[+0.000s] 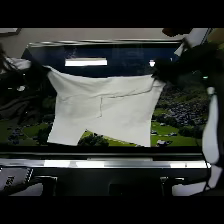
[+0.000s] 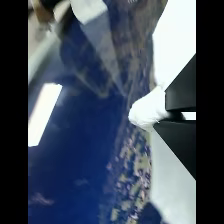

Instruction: Fold the clothes and pants, and hang the long-sleeved shirts on hangers.

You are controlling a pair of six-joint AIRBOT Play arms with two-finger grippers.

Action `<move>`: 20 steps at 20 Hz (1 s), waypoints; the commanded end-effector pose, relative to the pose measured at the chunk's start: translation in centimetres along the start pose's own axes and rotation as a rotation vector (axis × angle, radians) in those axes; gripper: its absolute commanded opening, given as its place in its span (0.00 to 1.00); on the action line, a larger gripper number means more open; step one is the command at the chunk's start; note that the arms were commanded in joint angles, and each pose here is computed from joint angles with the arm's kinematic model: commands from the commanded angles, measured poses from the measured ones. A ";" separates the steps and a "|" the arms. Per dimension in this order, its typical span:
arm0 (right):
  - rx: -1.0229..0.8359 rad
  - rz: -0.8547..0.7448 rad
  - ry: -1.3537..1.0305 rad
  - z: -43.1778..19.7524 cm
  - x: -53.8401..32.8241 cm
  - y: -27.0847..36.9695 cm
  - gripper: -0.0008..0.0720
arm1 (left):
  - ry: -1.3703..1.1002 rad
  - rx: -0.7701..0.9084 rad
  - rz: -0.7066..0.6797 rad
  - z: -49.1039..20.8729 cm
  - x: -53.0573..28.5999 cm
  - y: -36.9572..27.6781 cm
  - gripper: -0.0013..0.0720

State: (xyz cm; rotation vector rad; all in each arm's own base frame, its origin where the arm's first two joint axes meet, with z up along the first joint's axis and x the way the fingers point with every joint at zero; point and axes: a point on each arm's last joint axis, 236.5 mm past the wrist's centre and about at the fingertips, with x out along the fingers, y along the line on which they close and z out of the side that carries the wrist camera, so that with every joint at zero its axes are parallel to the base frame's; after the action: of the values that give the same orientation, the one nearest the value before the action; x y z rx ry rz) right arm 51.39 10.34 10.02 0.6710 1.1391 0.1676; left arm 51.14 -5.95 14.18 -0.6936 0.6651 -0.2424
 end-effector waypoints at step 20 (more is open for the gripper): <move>-0.014 0.058 0.251 -9.6 -5.3 -15.6 0.61 | 0.380 -0.201 0.057 -3.3 -1.5 14.4 0.86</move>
State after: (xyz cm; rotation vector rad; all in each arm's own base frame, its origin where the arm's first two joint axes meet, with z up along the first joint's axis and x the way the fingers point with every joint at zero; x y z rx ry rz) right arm 42.89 -1.40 4.81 0.6818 1.3012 0.2747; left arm 49.71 2.43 3.41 -0.8409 1.0401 -0.2388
